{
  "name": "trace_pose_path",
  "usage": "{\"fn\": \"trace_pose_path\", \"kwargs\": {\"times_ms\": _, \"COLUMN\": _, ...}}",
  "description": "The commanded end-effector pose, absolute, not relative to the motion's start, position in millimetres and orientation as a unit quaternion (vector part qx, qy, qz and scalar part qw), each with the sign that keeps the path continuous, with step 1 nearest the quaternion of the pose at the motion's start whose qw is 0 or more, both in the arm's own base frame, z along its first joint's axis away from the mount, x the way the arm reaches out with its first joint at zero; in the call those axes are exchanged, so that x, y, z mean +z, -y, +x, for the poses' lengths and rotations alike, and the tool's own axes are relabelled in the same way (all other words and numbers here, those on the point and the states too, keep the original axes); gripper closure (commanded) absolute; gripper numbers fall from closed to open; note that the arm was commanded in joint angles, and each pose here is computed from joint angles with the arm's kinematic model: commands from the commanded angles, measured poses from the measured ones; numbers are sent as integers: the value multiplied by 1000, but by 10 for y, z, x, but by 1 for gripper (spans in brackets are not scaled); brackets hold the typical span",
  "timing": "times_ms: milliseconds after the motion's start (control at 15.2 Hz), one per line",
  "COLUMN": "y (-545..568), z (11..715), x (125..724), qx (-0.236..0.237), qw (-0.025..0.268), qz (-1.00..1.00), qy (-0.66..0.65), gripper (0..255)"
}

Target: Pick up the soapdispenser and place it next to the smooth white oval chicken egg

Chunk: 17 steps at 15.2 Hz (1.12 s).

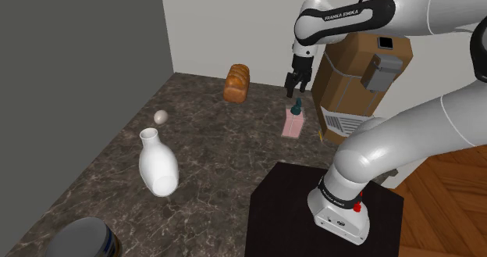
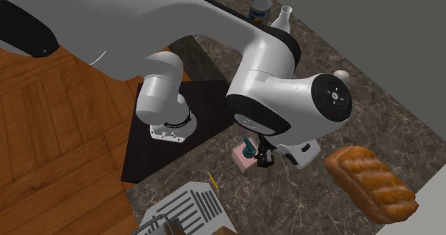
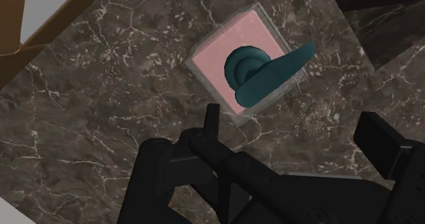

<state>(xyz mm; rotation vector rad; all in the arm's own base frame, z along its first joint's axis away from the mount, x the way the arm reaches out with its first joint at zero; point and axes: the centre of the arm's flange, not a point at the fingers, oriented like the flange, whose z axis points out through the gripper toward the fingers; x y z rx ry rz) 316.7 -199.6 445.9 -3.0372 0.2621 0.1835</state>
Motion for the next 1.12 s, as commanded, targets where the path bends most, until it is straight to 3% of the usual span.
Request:
{"fn": "trace_pose_path", "kwargs": {"times_ms": 0, "y": 2165, "z": 3162, "x": 4344, "qx": 66, "qw": 43, "qz": -993, "qy": -91, "gripper": 0}}
{"fn": "trace_pose_path", "kwargs": {"times_ms": 528, "y": 2126, "z": 3113, "x": 3949, "qx": 66, "qw": 43, "qz": -993, "qy": -91, "gripper": 0}}
{"fn": "trace_pose_path", "kwargs": {"times_ms": 990, "y": 2126, "z": 3112, "x": 3949, "qx": 66, "qw": 43, "qz": -993, "qy": -91, "gripper": 0}}
{"fn": "trace_pose_path", "kwargs": {"times_ms": 1056, "y": 2126, "z": 3112, "x": 3949, "qx": 66, "qw": 43, "qz": -993, "qy": -91, "gripper": 255}}
